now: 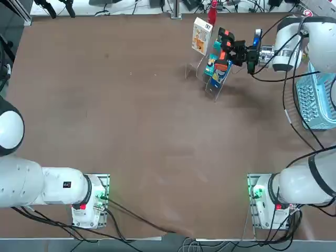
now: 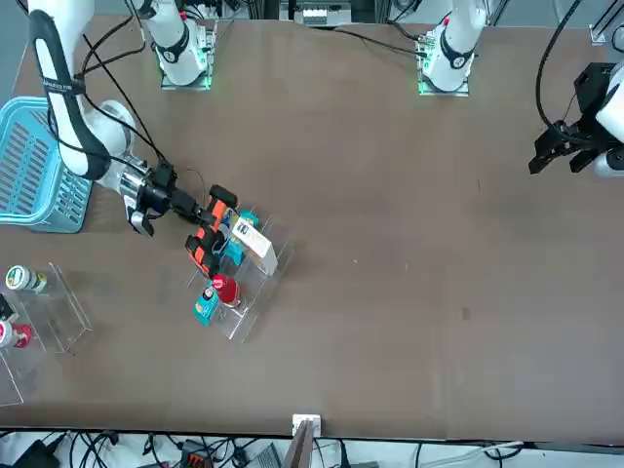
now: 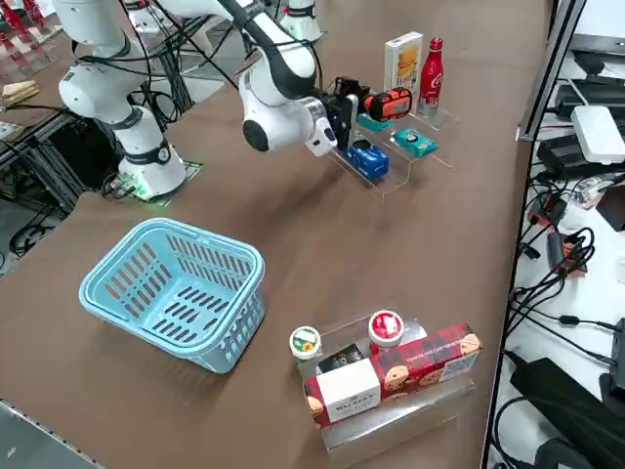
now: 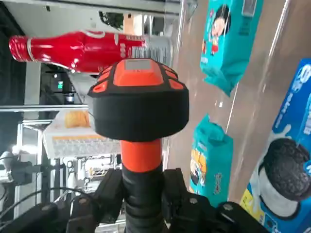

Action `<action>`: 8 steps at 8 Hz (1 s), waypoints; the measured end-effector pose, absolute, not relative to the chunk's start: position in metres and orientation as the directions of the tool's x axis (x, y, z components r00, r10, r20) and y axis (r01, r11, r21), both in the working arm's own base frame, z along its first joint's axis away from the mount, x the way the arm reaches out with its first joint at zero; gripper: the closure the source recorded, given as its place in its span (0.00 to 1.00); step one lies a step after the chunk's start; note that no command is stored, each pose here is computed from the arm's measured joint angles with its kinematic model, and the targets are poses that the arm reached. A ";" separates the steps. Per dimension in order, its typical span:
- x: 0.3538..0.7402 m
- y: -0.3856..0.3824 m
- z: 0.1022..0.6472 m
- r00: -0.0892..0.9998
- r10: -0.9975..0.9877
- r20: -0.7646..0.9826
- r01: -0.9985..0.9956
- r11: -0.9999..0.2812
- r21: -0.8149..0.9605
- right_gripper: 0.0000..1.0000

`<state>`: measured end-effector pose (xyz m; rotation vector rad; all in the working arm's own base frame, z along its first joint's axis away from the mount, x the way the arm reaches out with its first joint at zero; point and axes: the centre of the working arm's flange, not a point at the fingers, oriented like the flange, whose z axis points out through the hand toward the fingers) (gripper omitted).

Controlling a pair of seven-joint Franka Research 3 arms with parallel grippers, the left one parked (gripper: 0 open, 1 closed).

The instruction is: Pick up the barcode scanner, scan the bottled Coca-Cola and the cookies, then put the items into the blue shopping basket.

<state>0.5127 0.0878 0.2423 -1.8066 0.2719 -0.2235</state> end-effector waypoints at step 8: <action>0.508 0.080 0.240 0.952 -0.304 0.020 -0.053 -0.232 -0.971 0.56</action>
